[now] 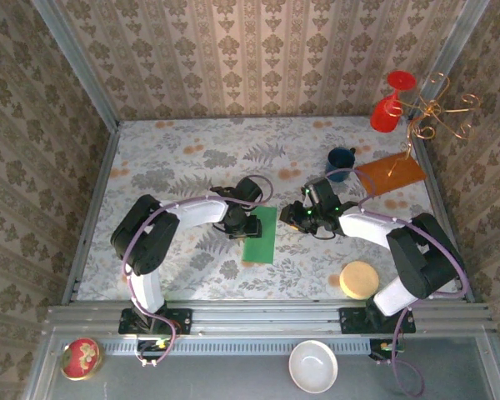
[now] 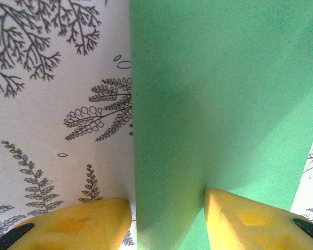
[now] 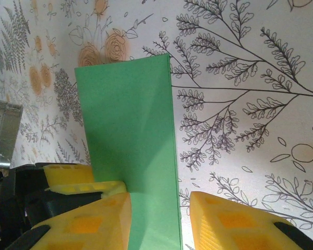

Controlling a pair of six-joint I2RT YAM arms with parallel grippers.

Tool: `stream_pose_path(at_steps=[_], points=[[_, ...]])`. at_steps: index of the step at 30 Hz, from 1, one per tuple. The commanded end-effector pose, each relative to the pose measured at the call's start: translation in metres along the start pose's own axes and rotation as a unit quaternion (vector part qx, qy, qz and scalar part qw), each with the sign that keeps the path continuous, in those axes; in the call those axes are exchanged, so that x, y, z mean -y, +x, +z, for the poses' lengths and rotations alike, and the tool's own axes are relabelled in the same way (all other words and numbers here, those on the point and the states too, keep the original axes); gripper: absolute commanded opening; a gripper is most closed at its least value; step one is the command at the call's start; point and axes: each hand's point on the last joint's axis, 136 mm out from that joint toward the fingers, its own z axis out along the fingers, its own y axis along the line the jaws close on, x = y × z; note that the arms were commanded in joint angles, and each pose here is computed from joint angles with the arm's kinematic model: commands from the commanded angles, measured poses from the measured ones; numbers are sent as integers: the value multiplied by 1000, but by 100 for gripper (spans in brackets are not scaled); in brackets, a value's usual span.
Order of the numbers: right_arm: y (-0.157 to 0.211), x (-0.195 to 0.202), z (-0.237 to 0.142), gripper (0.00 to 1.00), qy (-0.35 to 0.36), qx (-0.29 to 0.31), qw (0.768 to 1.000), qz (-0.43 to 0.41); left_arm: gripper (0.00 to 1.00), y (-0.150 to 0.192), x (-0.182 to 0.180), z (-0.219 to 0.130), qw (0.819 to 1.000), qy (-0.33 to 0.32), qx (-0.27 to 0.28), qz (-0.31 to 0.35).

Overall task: Fold a paper plane with a square sheet of paper (pick it up from the middle)
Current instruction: First fold in half a square sheet of paper at the center of the table, then hold the square sheet of paper at the center of the table.

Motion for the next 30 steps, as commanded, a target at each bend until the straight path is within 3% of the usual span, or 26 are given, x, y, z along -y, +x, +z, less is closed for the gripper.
stream_pose_path(at_steps=[1, 7, 21, 30], points=[[4, 2, 2, 37, -5, -10, 1000, 0, 47, 55, -40, 65, 993, -62, -99, -14], [15, -3, 10, 34, -15, -31, 999, -5, 47, 57, -40, 67, 992, -62, -106, -10], [49, -13, 36, 15, -21, -101, 994, -38, 47, 61, -44, 70, 991, -67, -113, -10], [54, -14, 43, 10, -28, -118, 992, -42, 47, 64, -45, 72, 991, -67, -115, -18]])
